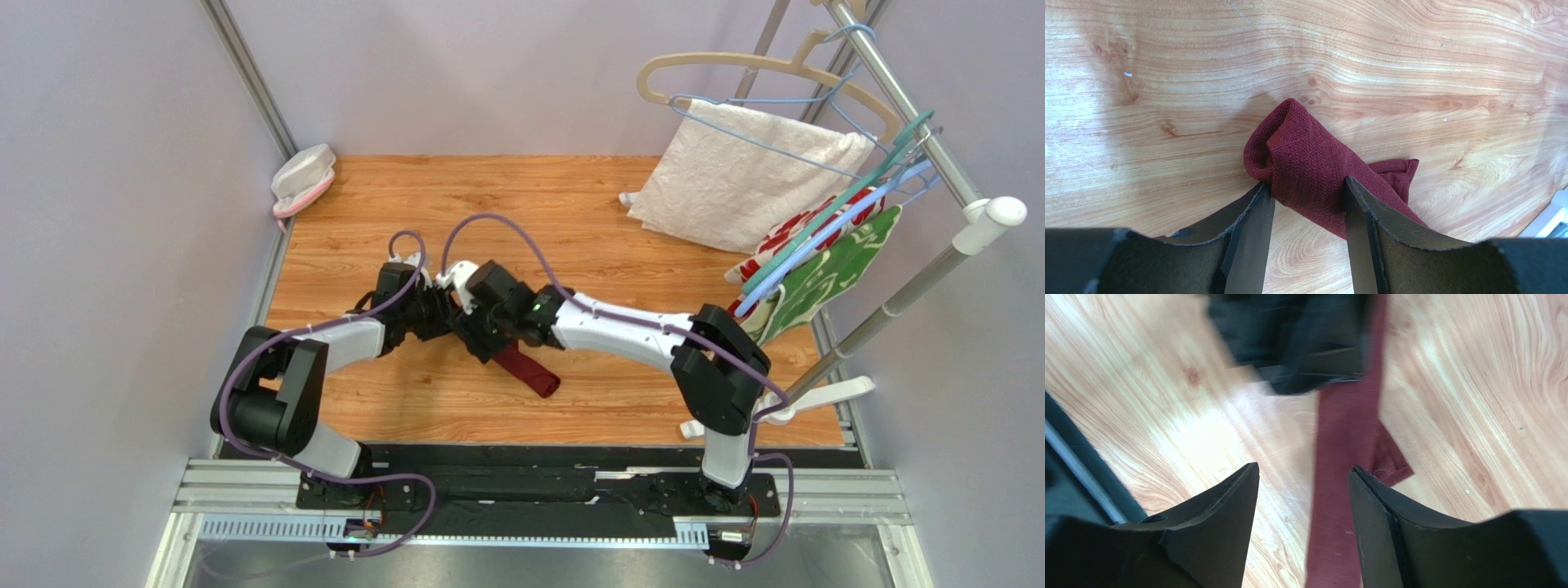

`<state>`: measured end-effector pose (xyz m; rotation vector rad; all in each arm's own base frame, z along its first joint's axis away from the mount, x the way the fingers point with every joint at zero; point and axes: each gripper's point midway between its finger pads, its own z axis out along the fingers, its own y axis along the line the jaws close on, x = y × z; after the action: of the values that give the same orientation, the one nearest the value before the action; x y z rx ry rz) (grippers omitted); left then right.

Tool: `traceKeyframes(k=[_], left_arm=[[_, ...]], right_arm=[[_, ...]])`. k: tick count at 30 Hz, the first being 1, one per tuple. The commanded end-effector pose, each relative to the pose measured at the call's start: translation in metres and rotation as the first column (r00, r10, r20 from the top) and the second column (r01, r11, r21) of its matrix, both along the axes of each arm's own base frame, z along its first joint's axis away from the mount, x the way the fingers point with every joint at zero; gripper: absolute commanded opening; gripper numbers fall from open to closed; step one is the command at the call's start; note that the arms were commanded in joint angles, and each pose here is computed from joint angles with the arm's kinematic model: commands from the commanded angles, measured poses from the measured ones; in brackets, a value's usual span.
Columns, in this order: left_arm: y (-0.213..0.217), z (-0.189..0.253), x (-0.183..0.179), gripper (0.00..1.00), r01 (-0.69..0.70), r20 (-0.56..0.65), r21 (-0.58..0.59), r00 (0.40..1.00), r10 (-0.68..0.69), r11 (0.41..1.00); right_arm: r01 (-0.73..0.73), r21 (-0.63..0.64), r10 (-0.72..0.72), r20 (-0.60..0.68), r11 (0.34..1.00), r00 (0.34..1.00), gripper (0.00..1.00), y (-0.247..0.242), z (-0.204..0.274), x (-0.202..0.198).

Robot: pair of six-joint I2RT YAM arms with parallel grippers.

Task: Fold the napkin, place the utensils inside, and roll it up
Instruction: Roll the napkin with the utensil

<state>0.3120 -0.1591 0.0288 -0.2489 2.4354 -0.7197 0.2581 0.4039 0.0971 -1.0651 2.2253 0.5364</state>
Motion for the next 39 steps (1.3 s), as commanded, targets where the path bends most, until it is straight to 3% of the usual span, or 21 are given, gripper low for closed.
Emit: traceKeyframes(k=[1,5,19,23,27,31,34,39], left_arm=[[0.001,-0.002,0.001,0.53,0.023,-0.011,0.03,1.0,-0.022,0.999],[0.0,-0.001,0.002,0.53,0.024,-0.01,0.031,1.0,-0.023,0.999],[-0.002,0.004,0.005,0.53,0.036,0.0,0.03,0.999,-0.036,0.999],[-0.004,0.012,0.008,0.61,0.046,0.029,0.016,0.998,-0.047,0.999],[0.002,0.028,0.012,0.67,0.011,0.069,0.025,0.998,-0.013,1.0],[0.014,0.041,0.014,0.7,-0.036,0.103,0.035,0.994,0.032,0.999],[0.024,0.047,0.016,0.7,-0.07,0.122,0.049,0.99,0.064,0.996],[0.029,0.043,0.011,0.7,-0.081,0.119,0.049,0.99,0.074,0.996]], right_arm=[[0.051,-0.144,-0.006,0.295,0.988,0.955,0.59,-0.003,0.006,0.015],[0.038,-0.21,0.036,0.338,0.977,0.941,0.56,-0.001,-0.009,0.011],[0.029,-0.34,0.083,0.308,0.94,0.948,0.46,-0.013,-0.066,0.007],[0.027,-0.36,0.072,0.259,0.933,0.963,0.38,-0.021,-0.085,0.007],[0.051,-0.326,0.006,0.169,0.944,0.986,0.3,-0.037,-0.095,0.013],[-0.009,-0.199,0.002,-0.034,0.98,0.999,0.27,-0.037,-0.098,0.001],[-0.026,-0.092,0.008,-0.189,0.995,0.982,0.26,-0.035,-0.095,-0.008],[-0.029,0.033,0.038,-0.329,0.999,0.944,0.26,-0.031,-0.088,-0.009]])
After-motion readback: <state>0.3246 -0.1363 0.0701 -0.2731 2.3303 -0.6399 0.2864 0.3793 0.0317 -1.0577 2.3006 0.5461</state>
